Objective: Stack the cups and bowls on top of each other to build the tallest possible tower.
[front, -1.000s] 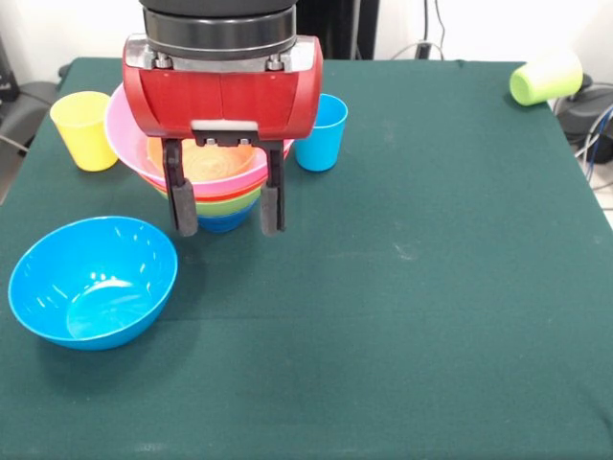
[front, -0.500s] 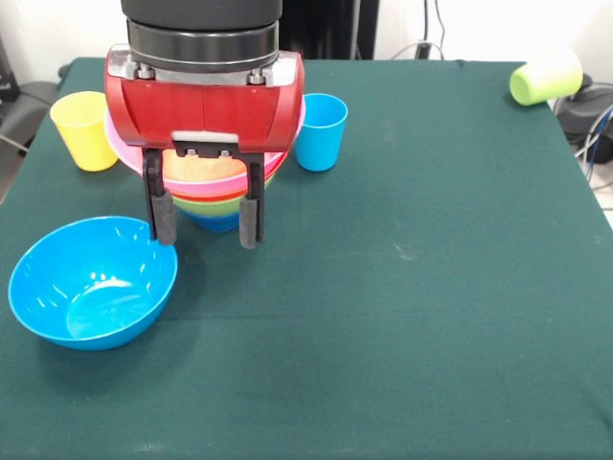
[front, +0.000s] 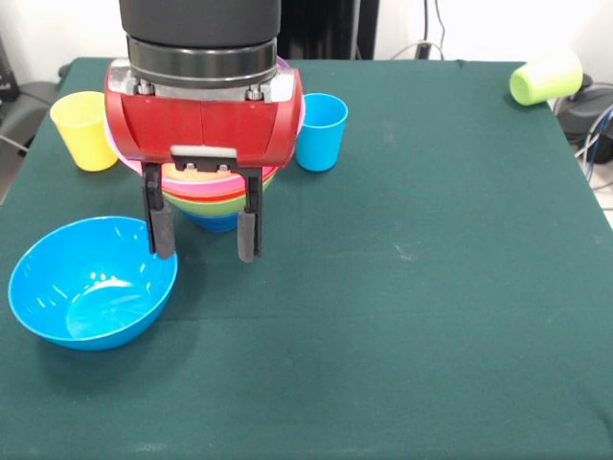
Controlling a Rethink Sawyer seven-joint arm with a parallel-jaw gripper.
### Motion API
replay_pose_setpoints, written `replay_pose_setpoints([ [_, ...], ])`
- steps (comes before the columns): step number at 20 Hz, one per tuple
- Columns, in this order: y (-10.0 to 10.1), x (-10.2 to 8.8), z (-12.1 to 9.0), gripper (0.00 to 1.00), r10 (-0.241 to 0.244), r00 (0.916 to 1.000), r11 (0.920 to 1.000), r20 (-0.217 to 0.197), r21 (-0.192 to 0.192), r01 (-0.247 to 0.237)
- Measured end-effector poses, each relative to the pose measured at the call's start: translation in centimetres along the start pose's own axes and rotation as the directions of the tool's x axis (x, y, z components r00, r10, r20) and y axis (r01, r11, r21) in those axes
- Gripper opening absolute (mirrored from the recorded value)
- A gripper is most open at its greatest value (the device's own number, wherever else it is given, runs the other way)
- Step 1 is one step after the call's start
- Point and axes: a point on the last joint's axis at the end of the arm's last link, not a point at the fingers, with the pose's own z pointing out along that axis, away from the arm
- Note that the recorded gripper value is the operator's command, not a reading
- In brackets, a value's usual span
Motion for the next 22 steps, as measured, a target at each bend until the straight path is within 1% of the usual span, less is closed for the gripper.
replay_pose_setpoints([
  [3, -0.2, -0.1, 0.7, 1.00, 0.003, 1.0000, 1.0000, 0.008, 0.002, -0.003],
  [7, -0.9, -0.1, 2.2, 1.00, 0.009, 0.9999, 0.9998, 0.015, 0.015, -0.009],
  [17, -1.8, 0.7, 5.5, 1.00, 0.035, 0.9994, 0.9993, -0.005, 0.009, -0.035],
  [22, -1.9, 0.9, 6.2, 1.00, 0.037, 0.9993, 0.9993, -0.010, 0.009, -0.037],
])
